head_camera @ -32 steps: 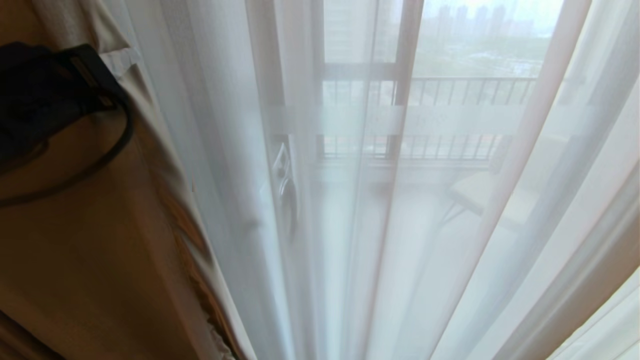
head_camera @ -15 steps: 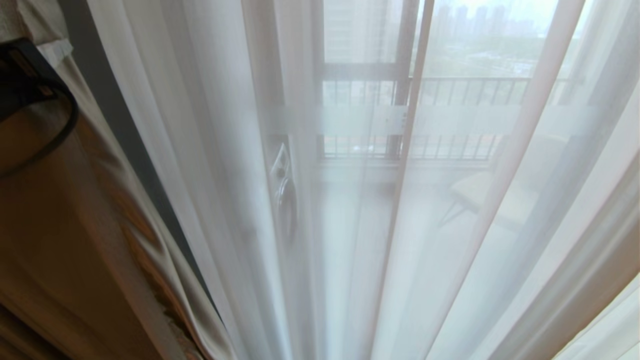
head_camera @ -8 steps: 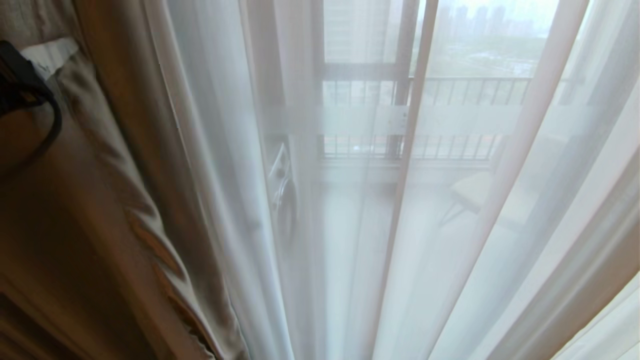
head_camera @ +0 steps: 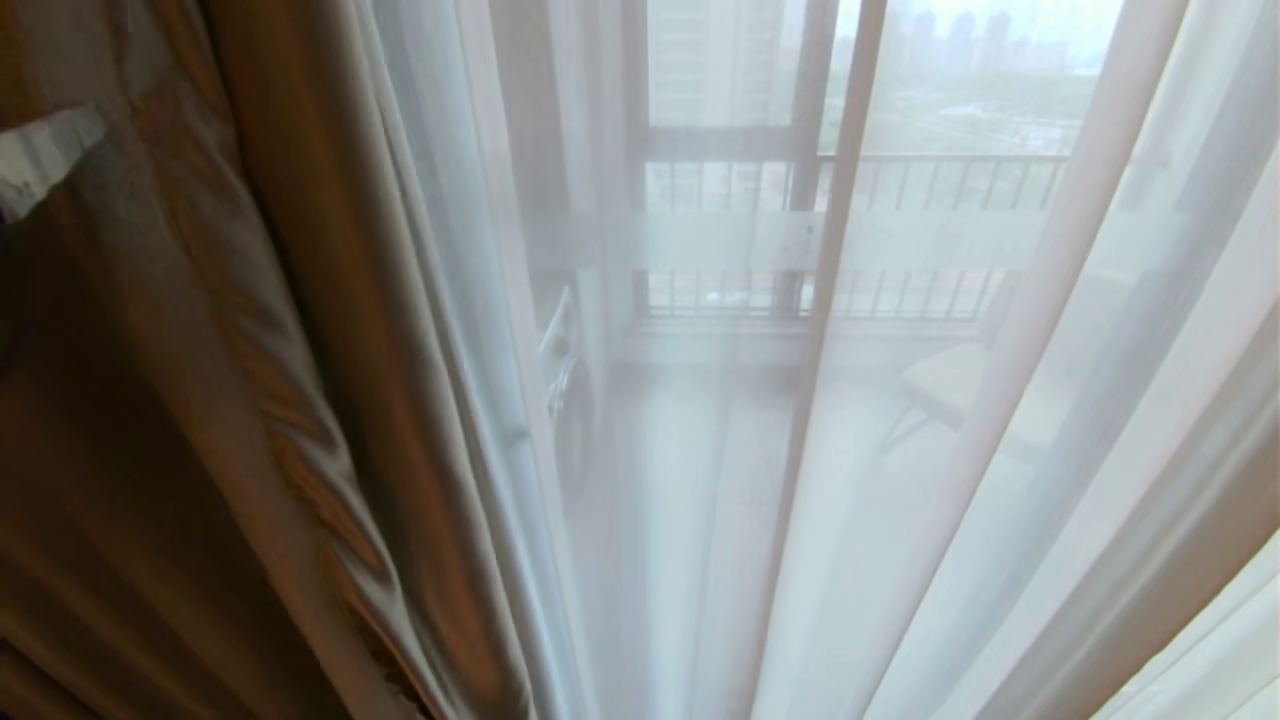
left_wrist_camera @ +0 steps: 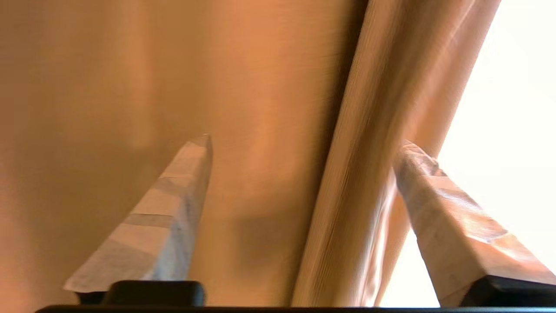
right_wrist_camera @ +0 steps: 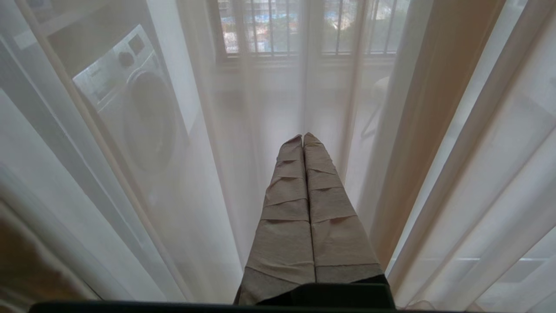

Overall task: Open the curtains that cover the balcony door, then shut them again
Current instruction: Close the outer curtains on both sides

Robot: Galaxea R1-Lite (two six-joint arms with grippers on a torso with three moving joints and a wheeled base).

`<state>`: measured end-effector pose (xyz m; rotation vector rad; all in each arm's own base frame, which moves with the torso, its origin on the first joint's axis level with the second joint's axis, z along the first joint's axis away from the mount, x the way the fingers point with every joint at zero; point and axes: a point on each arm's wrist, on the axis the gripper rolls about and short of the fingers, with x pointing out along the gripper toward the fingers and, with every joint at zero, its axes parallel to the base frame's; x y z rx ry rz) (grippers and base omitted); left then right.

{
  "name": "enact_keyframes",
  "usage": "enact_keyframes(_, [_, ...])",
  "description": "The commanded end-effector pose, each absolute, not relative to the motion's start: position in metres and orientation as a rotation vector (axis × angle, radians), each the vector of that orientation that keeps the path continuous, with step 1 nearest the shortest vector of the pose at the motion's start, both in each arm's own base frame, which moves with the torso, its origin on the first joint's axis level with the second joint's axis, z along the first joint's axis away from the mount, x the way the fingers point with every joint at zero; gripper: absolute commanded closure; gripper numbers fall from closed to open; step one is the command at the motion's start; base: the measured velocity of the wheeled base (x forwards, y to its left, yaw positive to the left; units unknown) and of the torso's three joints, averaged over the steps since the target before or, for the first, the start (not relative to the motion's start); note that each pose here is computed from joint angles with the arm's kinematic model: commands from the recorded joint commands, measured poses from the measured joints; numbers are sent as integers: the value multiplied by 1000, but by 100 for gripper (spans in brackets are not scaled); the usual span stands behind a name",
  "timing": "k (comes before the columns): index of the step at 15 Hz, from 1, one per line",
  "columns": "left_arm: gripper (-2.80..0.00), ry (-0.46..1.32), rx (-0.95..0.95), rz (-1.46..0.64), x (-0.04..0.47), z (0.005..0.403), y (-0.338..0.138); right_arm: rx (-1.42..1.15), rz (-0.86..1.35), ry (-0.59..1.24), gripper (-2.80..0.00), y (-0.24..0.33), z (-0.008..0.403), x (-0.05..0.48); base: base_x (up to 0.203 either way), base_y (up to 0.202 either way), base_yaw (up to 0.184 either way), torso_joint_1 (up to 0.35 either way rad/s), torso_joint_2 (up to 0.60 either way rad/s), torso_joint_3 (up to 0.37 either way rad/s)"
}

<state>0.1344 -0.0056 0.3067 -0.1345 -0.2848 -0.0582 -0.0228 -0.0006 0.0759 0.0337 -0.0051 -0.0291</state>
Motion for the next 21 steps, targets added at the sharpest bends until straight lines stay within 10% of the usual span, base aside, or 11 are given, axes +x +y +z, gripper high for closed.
enact_keyframes(1, [-280,-316,-136,-75,107,300,-5,34,-29,-5,0,-1,76,-23,0,0,0,0,0,0])
enact_keyframes(15, [-280,-197,-129,-116,47,252,-4,34,-29,-5,0,-1,76,-23,0,0,0,0,0,0])
enact_keyframes(16, [0,-199,-129,-116,46,251,-3,34,-29,-5,0,-1,76,-23,0,0,0,0,0,0])
enact_keyframes(21, [0,-188,-129,-115,44,244,-3,34,-29,-5,0,-1,76,-23,0,0,0,0,0,0])
